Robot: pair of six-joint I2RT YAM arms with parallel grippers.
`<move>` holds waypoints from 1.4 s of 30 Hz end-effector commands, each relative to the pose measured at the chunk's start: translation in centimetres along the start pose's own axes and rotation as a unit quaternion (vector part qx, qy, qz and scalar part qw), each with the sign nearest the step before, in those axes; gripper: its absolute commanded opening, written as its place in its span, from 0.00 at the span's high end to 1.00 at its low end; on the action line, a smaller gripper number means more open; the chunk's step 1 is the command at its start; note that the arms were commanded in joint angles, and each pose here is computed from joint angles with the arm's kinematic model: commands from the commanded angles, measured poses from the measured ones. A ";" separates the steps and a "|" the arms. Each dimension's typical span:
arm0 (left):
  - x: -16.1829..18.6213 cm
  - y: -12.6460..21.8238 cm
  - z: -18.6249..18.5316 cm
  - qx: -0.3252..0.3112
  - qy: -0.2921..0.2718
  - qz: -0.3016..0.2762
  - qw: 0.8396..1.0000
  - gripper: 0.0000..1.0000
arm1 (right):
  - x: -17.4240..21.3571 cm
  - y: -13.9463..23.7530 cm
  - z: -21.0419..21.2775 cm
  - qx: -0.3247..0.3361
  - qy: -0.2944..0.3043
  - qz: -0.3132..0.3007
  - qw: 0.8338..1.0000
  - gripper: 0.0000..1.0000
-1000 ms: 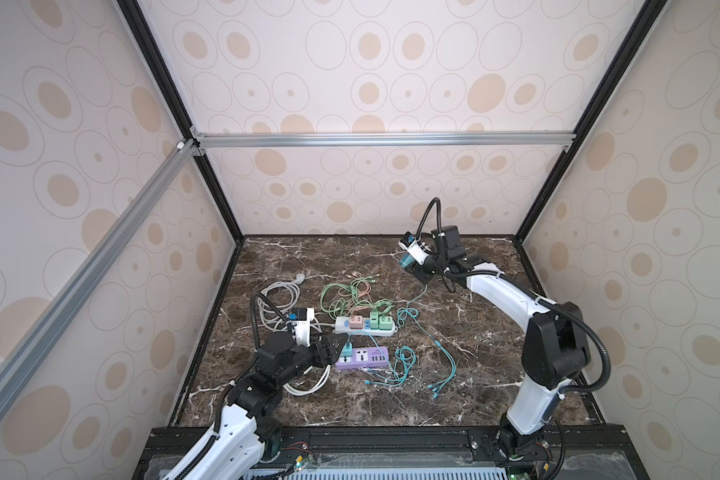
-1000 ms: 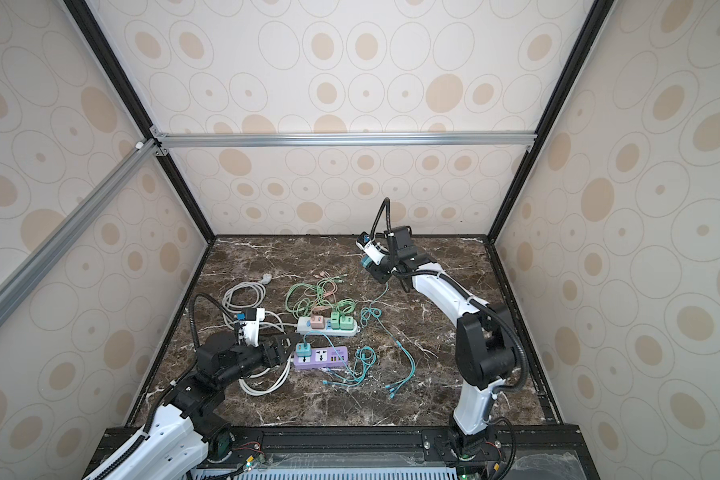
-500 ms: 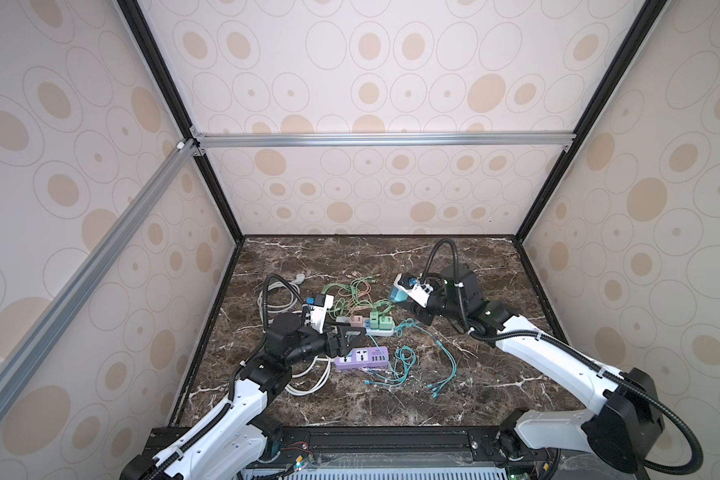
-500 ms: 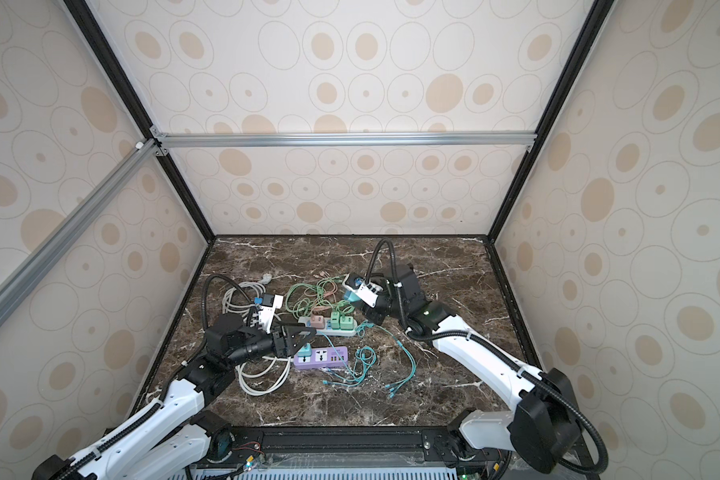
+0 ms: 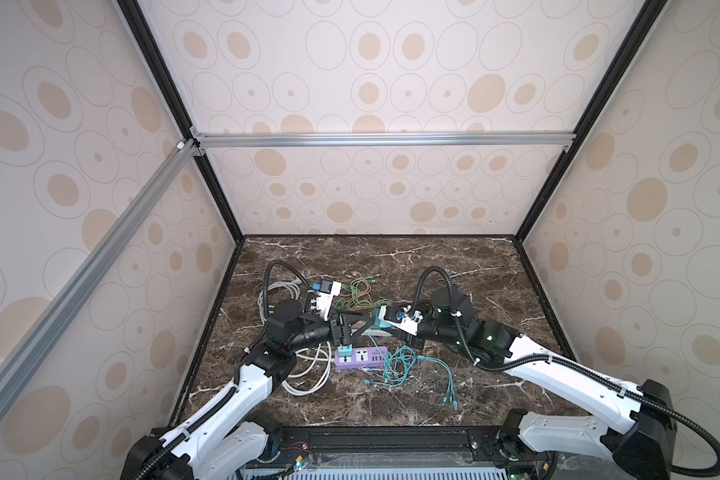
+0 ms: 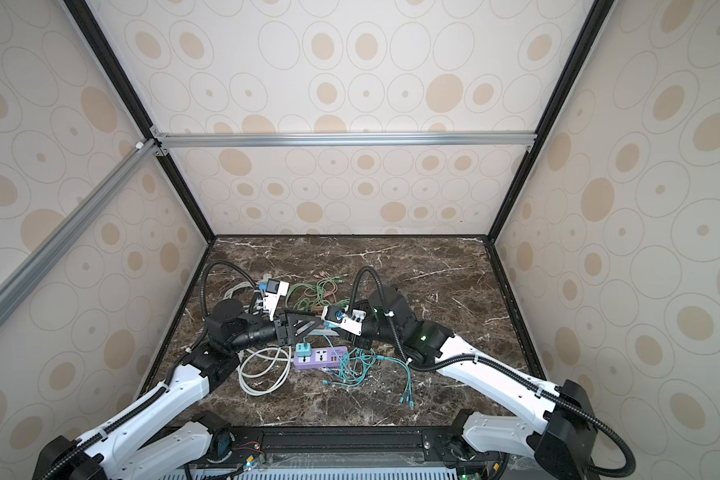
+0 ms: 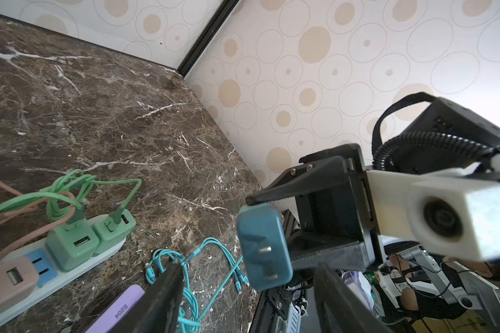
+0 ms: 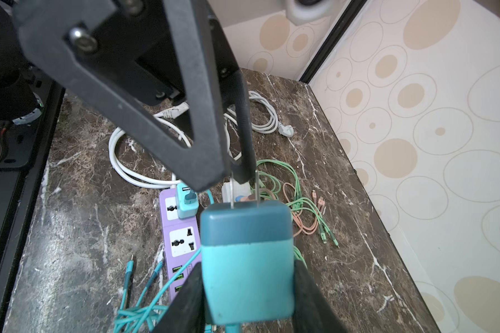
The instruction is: Insert the plug
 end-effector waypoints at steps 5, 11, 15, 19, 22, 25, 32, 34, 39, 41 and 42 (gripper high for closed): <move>-0.9 0.0 -2.0 0.037 -0.018 -0.002 0.999 0.36 | -1.8 -0.1 -0.3 0.023 0.040 -0.003 0.999 0.79; -0.2 -0.3 -1.7 0.046 -0.001 0.011 0.999 0.47 | -1.8 -0.6 -0.1 0.025 0.050 0.005 0.998 0.79; -0.2 -0.4 -1.9 0.052 0.000 0.011 0.999 0.51 | -1.8 -0.6 -0.2 0.029 0.057 0.010 0.998 0.79; 0.0 -0.6 -2.0 0.056 0.002 0.019 0.998 0.53 | -2.0 -0.5 -0.4 0.033 0.060 0.008 0.998 0.79; 0.4 -0.9 -1.9 0.058 0.004 0.027 0.998 0.54 | -2.2 -0.3 -0.4 0.035 0.062 0.007 0.997 0.79; 0.6 -1.1 -1.8 0.057 0.006 0.032 0.998 0.55 | -2.3 -0.3 -0.3 0.034 0.066 0.006 0.997 0.79; 0.6 -1.4 -1.5 0.054 0.006 0.032 0.998 0.64 | -1.6 -0.6 -0.3 0.036 0.074 0.022 0.996 0.79; 0.6 -1.5 -1.5 0.053 0.006 0.031 0.998 0.67 | -1.5 -0.7 -0.3 0.038 0.075 0.024 0.996 0.79; 0.5 -1.5 -1.4 0.050 0.006 0.029 0.998 0.74 | -1.4 -0.8 -0.3 0.039 0.076 0.026 0.996 0.76; 0.5 -1.5 -1.3 0.048 0.005 0.026 0.998 0.76 | -1.2 -0.9 -0.4 0.043 0.072 0.028 0.996 0.68; 0.4 -1.5 -1.3 0.048 0.003 0.024 0.999 0.77 | -1.2 -0.9 -0.4 0.045 0.067 0.028 0.996 0.61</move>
Point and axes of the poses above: each gripper's point midway between its finger pads, its own y axis back along the fingers, its own z axis along the line the jaws close on, x = y × z, the point moved 3 cm from there along y, back along the fingers, and after that the axes turned 4 degrees about y, right-handed, at the moved point
